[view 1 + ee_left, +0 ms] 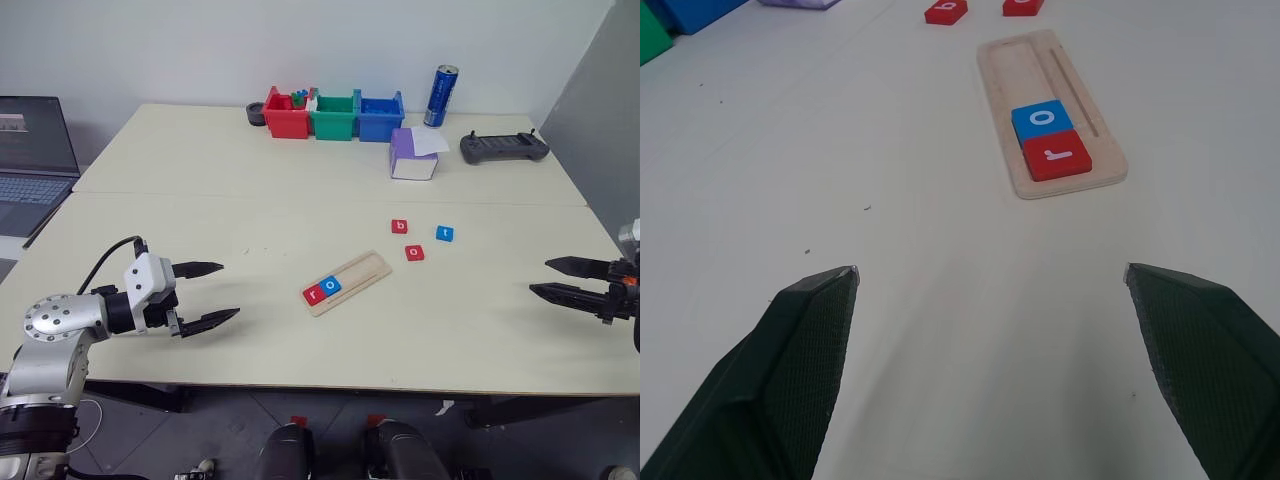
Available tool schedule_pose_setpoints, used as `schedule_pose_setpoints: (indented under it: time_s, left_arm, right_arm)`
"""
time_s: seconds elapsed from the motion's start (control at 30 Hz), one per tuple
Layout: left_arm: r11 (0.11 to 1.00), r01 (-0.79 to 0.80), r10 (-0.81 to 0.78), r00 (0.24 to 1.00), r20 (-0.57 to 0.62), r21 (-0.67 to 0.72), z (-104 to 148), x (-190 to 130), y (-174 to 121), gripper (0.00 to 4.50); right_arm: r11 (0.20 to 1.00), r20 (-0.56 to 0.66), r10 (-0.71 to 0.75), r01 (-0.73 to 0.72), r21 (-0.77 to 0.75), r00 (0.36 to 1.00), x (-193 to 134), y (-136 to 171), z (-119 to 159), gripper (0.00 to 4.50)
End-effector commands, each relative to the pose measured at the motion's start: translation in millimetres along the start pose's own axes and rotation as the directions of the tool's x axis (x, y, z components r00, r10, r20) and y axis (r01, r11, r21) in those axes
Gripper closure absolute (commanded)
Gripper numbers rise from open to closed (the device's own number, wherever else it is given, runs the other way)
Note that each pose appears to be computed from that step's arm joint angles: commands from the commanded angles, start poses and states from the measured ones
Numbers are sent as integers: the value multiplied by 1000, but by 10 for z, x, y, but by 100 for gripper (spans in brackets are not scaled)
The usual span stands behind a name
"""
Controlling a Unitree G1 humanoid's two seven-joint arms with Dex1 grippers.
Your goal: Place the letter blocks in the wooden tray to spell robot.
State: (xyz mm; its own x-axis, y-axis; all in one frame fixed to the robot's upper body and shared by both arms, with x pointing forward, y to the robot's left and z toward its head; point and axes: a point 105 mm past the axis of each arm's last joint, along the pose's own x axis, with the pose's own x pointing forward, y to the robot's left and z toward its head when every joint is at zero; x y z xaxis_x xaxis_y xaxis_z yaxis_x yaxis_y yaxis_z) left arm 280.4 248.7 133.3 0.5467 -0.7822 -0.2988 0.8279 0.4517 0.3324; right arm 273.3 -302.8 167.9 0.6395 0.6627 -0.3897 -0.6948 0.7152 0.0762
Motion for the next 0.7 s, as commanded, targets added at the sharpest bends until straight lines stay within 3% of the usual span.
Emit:
schedule_pose_setpoints:
  time_s: [0.03, 0.33, 0.7]
  left_arm:
    - [999, 4, -4, 1000, 8, 45, 97, -39, 28, 0]
    - [1000, 5, -5, 1000, 1, 21, 61, 7, -27, 0]
    - [993, 61, -48, 991, 126, -103, 43, 451, -355, 0]
  right_arm:
    - [999, 37, -5, 7, -32, 999, -45, 12, 111, 1]
    - [999, 33, 25, -23, -47, 999, -3, 59, 132, 1]
    - [937, 11, 334, -331, -115, 942, 646, 864, 161, 1]
